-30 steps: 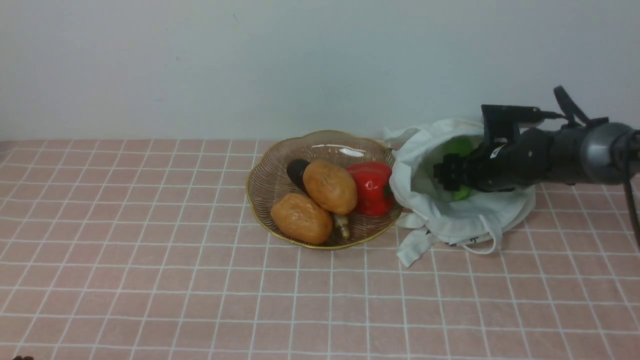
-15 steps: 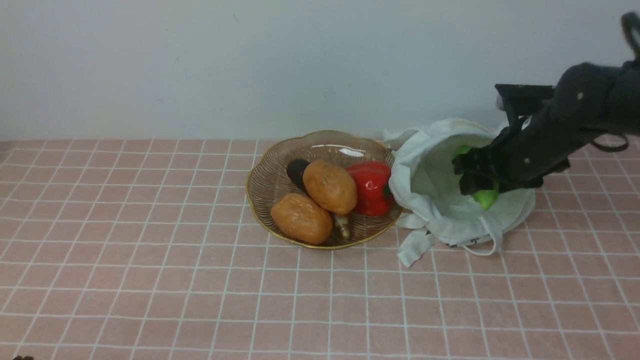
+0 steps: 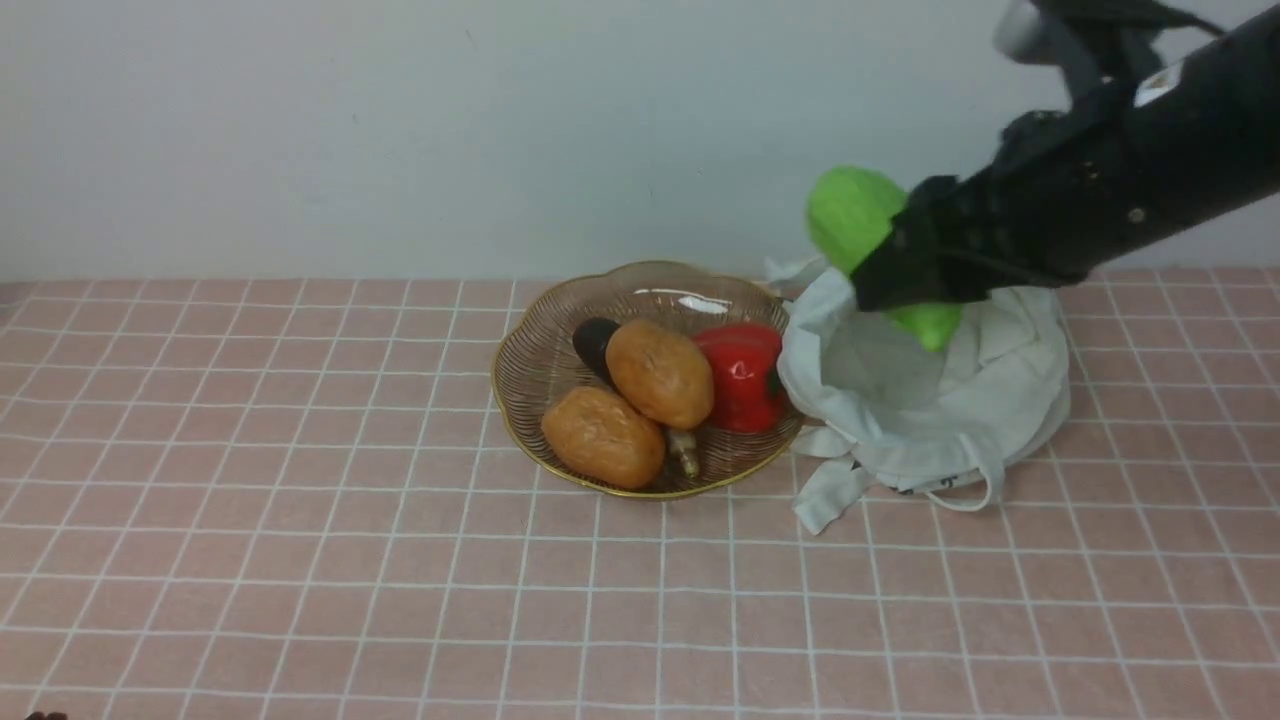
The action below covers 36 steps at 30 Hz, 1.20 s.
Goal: Take vegetables from bag on pink coffee tablecloth place on plate.
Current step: 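Take the green vegetable out of the bag and place it on the plate with the right gripper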
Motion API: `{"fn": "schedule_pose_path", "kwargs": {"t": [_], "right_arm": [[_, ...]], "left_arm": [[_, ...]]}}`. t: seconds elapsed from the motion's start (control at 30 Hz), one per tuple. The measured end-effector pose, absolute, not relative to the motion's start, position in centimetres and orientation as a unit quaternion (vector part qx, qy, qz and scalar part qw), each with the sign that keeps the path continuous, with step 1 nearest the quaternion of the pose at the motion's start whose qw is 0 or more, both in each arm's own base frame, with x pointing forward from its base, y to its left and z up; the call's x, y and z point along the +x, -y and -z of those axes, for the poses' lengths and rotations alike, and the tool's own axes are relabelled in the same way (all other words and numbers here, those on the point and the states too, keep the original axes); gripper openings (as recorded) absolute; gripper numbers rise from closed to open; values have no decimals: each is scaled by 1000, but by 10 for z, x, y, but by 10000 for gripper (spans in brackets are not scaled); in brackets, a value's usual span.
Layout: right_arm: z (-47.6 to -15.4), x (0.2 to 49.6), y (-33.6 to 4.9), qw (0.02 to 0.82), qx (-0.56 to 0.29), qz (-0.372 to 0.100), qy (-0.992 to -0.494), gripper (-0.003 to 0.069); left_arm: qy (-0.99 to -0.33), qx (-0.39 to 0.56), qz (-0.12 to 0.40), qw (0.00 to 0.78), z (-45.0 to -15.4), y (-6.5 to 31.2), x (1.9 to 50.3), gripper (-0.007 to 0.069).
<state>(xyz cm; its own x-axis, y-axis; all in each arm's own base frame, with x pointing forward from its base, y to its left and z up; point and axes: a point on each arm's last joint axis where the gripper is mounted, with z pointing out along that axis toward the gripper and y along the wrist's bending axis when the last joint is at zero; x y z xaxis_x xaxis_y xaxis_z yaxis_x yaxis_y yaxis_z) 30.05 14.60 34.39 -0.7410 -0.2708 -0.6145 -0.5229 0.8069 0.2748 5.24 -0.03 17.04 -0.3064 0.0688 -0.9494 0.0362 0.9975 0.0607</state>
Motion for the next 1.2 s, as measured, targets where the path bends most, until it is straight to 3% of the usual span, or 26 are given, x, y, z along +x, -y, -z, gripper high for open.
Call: {"fn": "schedule_pose_path", "kwargs": {"t": [0.2, 0.47, 0.73, 0.97, 1.2], "right_arm": [[-301, 298, -196, 209, -290, -223, -907, 374], [-244, 311, -210, 112, -267, -201, -936, 374], [-219, 338, -218, 186, -240, -189, -934, 374], [-213, 367, -223, 316, -208, -180, -908, 374], [-191, 382, -226, 349, -195, -167, -901, 374]], "left_arm": [[-808, 32, -14, 588, -170, 0, 52, -4], [-808, 32, -14, 588, -170, 0, 52, -4], [-808, 32, -14, 588, -170, 0, 52, -4], [-808, 32, -14, 588, -170, 0, 52, -4], [-808, 32, -14, 588, -170, 0, 52, -4]]}}
